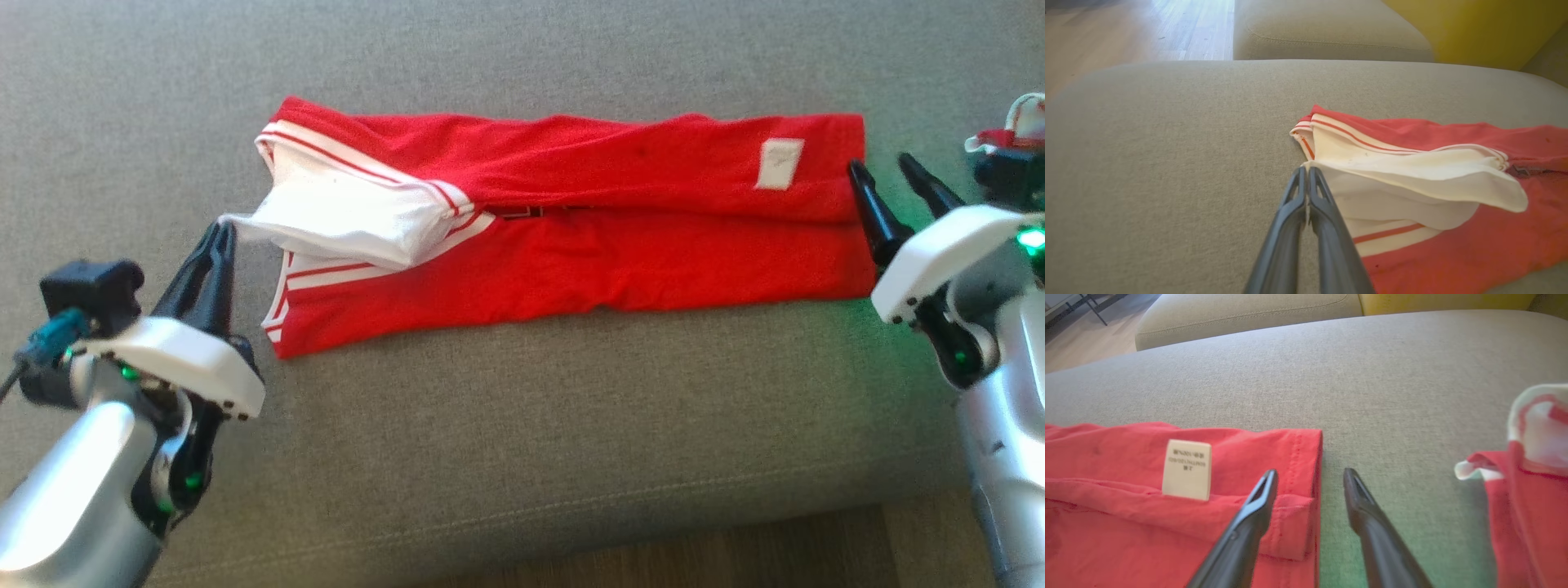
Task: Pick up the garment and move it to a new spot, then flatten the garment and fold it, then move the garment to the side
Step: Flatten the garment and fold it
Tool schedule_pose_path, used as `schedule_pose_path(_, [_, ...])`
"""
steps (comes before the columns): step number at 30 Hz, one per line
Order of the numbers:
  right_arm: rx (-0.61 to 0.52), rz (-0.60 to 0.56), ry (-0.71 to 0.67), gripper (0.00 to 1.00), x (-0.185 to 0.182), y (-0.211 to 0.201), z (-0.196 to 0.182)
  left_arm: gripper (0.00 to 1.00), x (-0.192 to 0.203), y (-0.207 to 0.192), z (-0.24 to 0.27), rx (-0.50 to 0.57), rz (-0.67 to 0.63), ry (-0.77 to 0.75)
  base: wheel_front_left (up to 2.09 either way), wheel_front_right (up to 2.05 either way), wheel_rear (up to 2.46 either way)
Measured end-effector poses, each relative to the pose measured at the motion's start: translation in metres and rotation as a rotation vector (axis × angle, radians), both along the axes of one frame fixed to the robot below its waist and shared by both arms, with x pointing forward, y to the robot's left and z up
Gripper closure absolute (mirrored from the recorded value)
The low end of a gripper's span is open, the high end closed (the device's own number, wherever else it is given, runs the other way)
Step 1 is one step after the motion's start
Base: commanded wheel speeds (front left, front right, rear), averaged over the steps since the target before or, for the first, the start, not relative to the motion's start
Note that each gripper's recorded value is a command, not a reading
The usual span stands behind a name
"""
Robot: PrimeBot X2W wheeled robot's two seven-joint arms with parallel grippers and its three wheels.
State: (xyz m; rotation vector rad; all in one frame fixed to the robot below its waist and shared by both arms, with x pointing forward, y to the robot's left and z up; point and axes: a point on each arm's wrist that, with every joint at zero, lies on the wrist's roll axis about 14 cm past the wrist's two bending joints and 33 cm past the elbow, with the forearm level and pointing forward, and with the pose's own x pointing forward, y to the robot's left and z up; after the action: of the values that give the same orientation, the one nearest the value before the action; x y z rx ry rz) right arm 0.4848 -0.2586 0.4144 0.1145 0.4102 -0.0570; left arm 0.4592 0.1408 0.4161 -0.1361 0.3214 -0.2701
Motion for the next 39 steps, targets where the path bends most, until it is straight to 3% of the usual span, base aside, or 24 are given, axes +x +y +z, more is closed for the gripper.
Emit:
schedule_pose_path(5, [0.029,-0.053,-0.018,0.00,-0.015,-0.010,0.009,0.00,-0.009,0.004,0.004,0.003,0.032,-0.012,0.00,0.00,0.00])
schedule_pose_path(12, [0.155,-0.140,-0.007,0.00,-0.042,-0.005,0.010,0.00,-0.025,0.004,0.023,0.002,0.116,-0.079,0.00,0.00,0.00])
schedule_pose_path(17, [0.216,-0.168,0.055,0.00,-0.051,0.001,0.002,0.00,-0.045,-0.009,0.035,0.027,0.123,-0.129,0.00,0.00,0.00])
schedule_pose_path(27, [0.151,-0.142,0.176,0.00,-0.035,0.011,-0.012,0.00,-0.091,-0.034,0.024,0.000,0.104,-0.086,0.00,0.00,0.00])
schedule_pose_path(39, [0.115,-0.115,0.280,0.02,-0.025,0.023,-0.033,0.00,-0.099,-0.033,0.011,0.009,0.106,-0.059,0.00,0.00,0.00])
